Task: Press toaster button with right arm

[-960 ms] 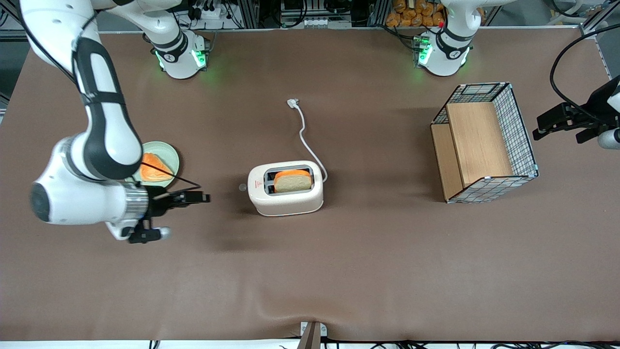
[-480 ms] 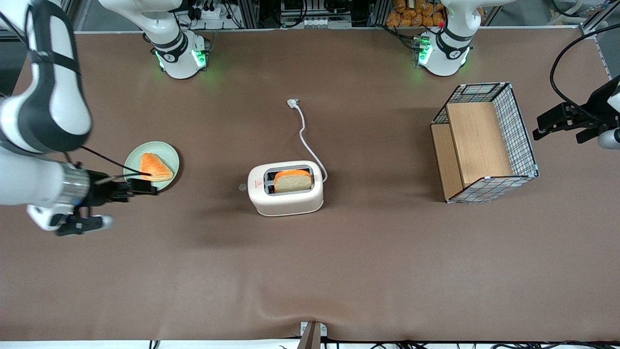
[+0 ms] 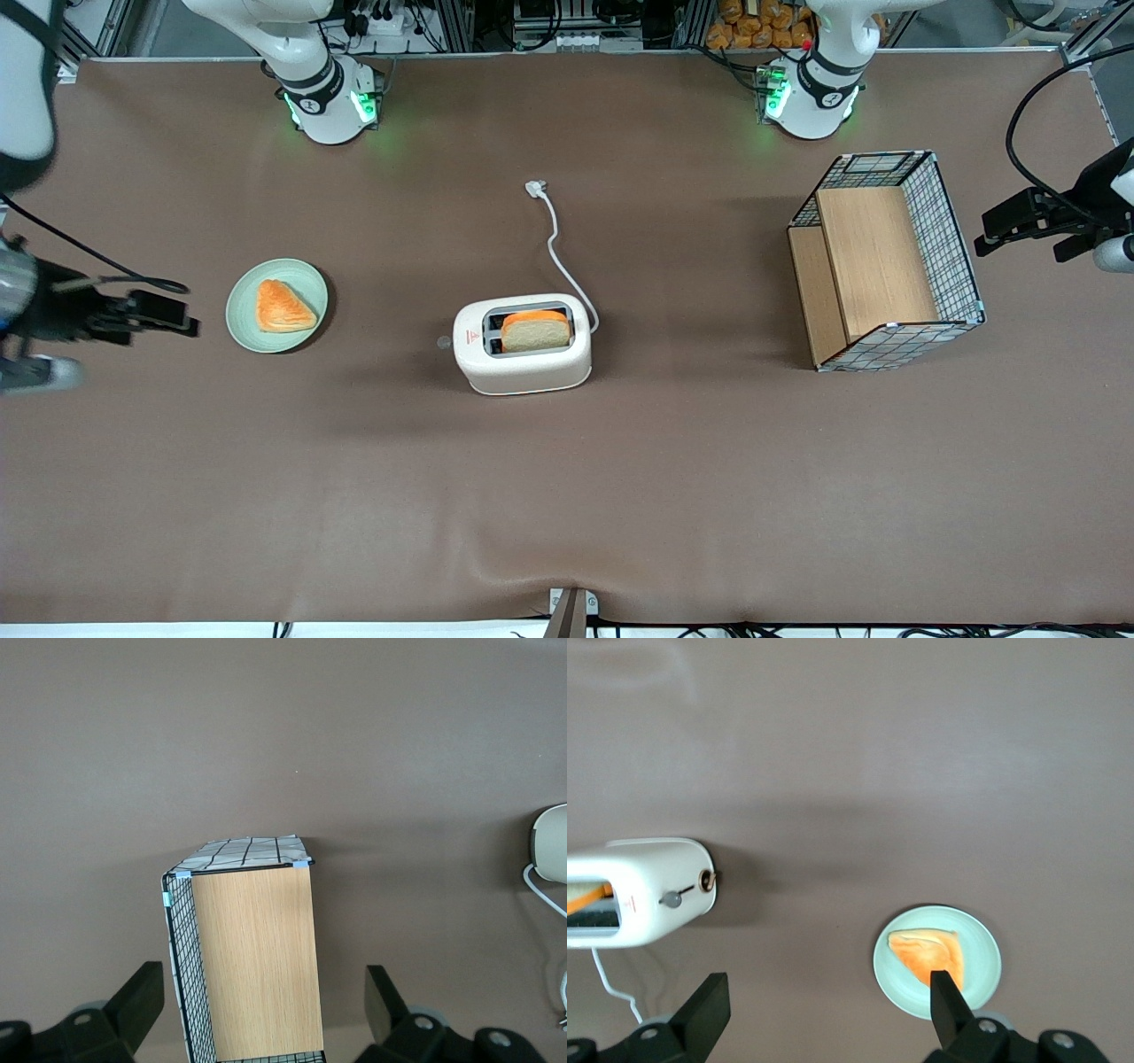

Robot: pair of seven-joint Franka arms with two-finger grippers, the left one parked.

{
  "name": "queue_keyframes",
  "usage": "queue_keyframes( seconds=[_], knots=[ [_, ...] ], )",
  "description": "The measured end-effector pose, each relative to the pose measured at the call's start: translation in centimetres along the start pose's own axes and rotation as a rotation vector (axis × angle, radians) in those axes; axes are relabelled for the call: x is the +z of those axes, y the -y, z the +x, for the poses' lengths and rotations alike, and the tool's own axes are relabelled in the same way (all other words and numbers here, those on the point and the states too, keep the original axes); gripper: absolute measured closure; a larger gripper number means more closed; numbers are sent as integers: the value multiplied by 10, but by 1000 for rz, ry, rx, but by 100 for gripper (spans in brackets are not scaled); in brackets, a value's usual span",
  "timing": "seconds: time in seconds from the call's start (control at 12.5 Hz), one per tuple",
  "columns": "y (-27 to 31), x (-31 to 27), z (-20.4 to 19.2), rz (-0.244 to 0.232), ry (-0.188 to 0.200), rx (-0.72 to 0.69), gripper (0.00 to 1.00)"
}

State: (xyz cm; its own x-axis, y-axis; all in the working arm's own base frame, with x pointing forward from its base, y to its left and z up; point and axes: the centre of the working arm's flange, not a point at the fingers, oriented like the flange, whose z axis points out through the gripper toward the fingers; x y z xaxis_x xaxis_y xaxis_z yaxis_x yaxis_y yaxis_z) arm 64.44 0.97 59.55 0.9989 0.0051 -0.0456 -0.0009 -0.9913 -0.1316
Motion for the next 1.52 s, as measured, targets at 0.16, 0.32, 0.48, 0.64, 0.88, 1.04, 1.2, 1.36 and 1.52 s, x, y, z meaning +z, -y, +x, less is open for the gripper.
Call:
queue_keyframes(
  seconds=[0.16, 0.32, 0.48, 0.64, 0.88, 1.04, 1.2, 1.36, 1.52],
  knots=[
    [-10, -37, -27, -29, -21, 69, 0],
    [-25, -61, -54, -37, -42, 114, 0],
    [-40, -73, -82, -39, -49, 160, 0],
    [-52, -78, -109, -34, -55, 208, 0],
    [-53, -79, -133, -26, -68, 281, 0],
    [-49, -76, -131, -57, -77, 278, 0],
    [-44, -75, -129, -92, -91, 268, 0],
    [-46, -73, -127, -99, -94, 270, 0],
    [-49, -71, -123, -101, -103, 273, 0]
  ],
)
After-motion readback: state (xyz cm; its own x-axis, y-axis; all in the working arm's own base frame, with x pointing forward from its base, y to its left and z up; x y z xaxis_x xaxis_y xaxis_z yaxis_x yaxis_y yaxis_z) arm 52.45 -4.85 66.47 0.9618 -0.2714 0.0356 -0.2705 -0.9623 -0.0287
